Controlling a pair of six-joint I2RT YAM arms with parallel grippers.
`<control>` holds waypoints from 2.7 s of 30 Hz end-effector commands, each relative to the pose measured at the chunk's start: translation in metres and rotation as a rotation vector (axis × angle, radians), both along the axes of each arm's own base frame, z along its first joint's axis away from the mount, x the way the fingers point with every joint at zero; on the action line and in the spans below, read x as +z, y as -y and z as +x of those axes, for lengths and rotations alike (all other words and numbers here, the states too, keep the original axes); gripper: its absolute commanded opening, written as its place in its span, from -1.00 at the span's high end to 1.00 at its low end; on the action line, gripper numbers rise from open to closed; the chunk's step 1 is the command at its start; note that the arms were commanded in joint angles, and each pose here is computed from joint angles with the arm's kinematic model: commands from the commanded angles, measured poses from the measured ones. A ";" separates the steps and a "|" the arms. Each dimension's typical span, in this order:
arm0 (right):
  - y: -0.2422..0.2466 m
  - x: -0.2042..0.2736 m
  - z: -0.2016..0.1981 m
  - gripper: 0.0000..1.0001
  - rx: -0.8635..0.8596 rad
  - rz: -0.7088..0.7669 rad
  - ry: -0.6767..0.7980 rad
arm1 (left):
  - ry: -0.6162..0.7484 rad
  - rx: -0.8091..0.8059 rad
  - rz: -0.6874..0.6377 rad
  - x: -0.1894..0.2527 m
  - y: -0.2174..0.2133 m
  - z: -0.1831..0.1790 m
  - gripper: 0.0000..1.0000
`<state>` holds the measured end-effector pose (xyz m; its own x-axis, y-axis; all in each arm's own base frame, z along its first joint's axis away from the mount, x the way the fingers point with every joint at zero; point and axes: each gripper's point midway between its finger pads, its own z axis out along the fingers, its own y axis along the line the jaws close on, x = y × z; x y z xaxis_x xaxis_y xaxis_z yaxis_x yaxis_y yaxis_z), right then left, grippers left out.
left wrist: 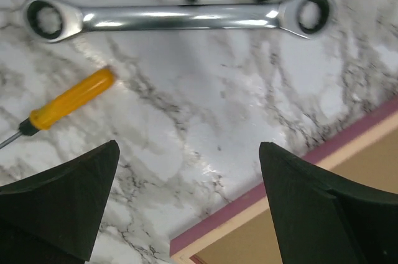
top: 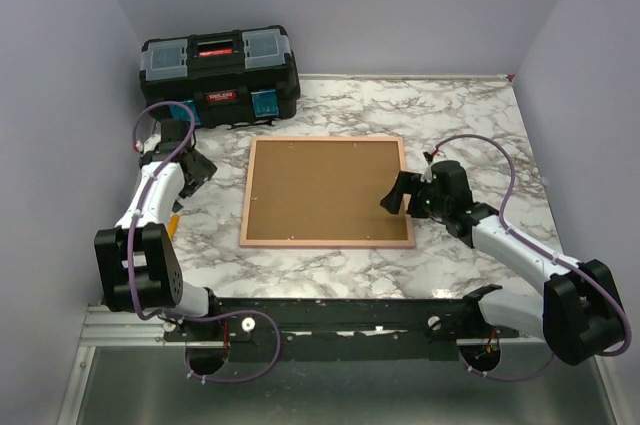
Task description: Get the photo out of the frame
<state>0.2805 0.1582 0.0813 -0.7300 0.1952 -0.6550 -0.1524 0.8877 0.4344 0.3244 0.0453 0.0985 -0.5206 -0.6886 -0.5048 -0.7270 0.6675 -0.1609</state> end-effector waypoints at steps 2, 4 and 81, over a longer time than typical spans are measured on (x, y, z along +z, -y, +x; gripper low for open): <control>-0.003 0.005 -0.007 -0.83 0.012 0.043 -0.009 | -0.178 0.502 -0.074 -0.027 -0.036 -0.075 -0.97; -0.006 0.008 -0.008 -0.83 0.034 0.044 -0.012 | -0.184 0.639 -0.120 -0.036 -0.036 -0.089 -0.97; -0.074 0.073 -0.047 -0.99 0.206 0.544 0.137 | 0.543 -1.136 -0.951 0.161 0.330 -0.036 1.00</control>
<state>0.2467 0.1950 0.1110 -0.7266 0.3704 -0.5786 -0.2201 0.6723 0.7068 0.3265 -0.2632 0.2356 -0.8410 -0.3880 -0.3771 0.1603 0.4870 -0.8586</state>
